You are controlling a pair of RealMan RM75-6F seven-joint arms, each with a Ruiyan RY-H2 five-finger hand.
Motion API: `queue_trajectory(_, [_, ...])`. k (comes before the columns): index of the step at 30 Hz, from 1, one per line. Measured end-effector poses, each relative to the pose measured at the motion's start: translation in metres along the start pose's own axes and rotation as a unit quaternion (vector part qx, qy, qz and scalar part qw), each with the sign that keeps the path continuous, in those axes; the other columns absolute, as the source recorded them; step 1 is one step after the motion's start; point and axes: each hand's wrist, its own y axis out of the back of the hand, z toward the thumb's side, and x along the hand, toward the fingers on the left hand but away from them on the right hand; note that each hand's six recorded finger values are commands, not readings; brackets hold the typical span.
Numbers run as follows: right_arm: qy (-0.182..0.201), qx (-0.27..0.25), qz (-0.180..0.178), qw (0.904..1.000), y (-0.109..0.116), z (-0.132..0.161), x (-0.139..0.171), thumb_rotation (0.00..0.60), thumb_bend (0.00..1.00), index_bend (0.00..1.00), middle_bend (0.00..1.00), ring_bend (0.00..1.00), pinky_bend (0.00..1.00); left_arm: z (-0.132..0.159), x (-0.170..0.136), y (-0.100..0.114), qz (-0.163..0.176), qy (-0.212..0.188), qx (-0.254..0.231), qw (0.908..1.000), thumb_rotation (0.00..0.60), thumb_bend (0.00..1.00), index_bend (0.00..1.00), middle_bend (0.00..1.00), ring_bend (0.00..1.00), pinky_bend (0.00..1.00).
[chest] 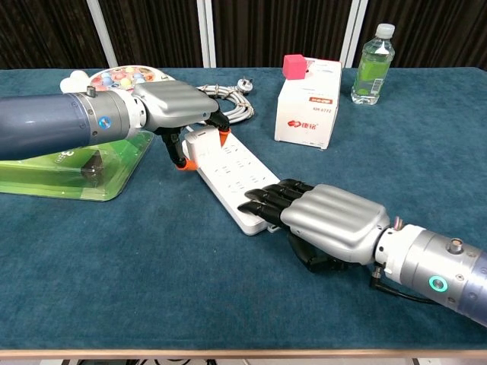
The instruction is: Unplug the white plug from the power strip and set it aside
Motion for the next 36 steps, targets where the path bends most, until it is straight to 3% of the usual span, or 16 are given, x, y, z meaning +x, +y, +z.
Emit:
queue_trajectory(18, [-0.004, 0.001, 0.001, 1.0000, -0.0011, -0.0042, -0.0001, 0.600, 0.97, 0.00, 0.00, 0.00, 0.04, -0.0019, -0.0001, -0.0084, 0.001, 0.004, 0.002, 1.0000, 0.600, 0.35, 0.65, 0.67, 0.21, 0.13])
queue_trajectory(36, [-0.001, 0.003, -0.001, 1.0000, 0.0006, -0.0026, 0.0006, 0.600, 0.97, 0.00, 0.00, 0.00, 0.04, -0.0012, -0.0011, -0.0032, 0.017, 0.004, 0.000, 0.9999, 0.600, 0.37, 0.72, 0.75, 0.26, 0.13])
